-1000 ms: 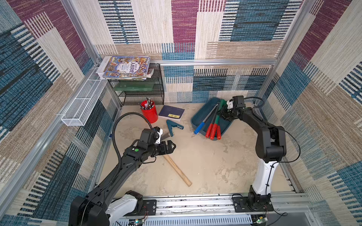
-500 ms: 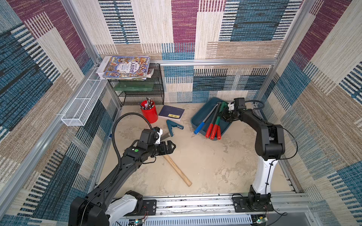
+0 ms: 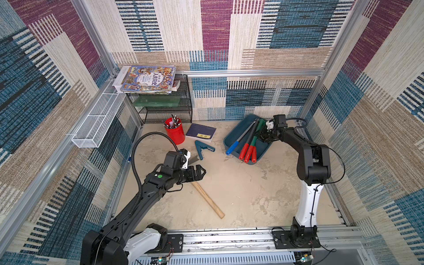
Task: Put the small hoe into the storage box
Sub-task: Place the hoe in the storage box.
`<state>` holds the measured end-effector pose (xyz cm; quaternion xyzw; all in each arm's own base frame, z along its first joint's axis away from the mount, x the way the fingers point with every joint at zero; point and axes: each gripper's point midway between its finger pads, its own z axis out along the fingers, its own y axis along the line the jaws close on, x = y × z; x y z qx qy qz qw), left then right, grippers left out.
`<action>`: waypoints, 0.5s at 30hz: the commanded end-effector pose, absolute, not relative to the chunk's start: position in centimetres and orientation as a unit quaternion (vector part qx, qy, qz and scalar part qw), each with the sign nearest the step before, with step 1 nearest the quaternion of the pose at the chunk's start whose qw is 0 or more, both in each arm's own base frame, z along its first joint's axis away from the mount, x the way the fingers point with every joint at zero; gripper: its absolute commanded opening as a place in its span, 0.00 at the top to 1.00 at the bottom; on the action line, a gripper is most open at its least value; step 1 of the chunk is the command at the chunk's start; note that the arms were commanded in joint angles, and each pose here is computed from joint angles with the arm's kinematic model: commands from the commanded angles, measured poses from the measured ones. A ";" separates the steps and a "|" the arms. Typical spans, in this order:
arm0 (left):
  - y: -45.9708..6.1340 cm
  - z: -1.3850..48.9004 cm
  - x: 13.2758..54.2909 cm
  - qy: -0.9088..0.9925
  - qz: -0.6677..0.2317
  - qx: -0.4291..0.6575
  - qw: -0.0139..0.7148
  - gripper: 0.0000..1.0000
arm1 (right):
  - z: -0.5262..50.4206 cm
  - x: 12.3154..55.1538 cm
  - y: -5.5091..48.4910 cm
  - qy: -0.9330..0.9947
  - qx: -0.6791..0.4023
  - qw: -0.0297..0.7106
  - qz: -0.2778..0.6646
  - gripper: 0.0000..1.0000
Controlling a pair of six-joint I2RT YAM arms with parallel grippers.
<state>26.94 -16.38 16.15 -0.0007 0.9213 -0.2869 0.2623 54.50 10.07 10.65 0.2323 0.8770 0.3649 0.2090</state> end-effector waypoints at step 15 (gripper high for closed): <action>-16.5 16.5 27.1 0.917 -0.293 0.002 0.270 0.00 | 11.6 54.3 9.5 0.877 0.242 0.220 0.352 0.62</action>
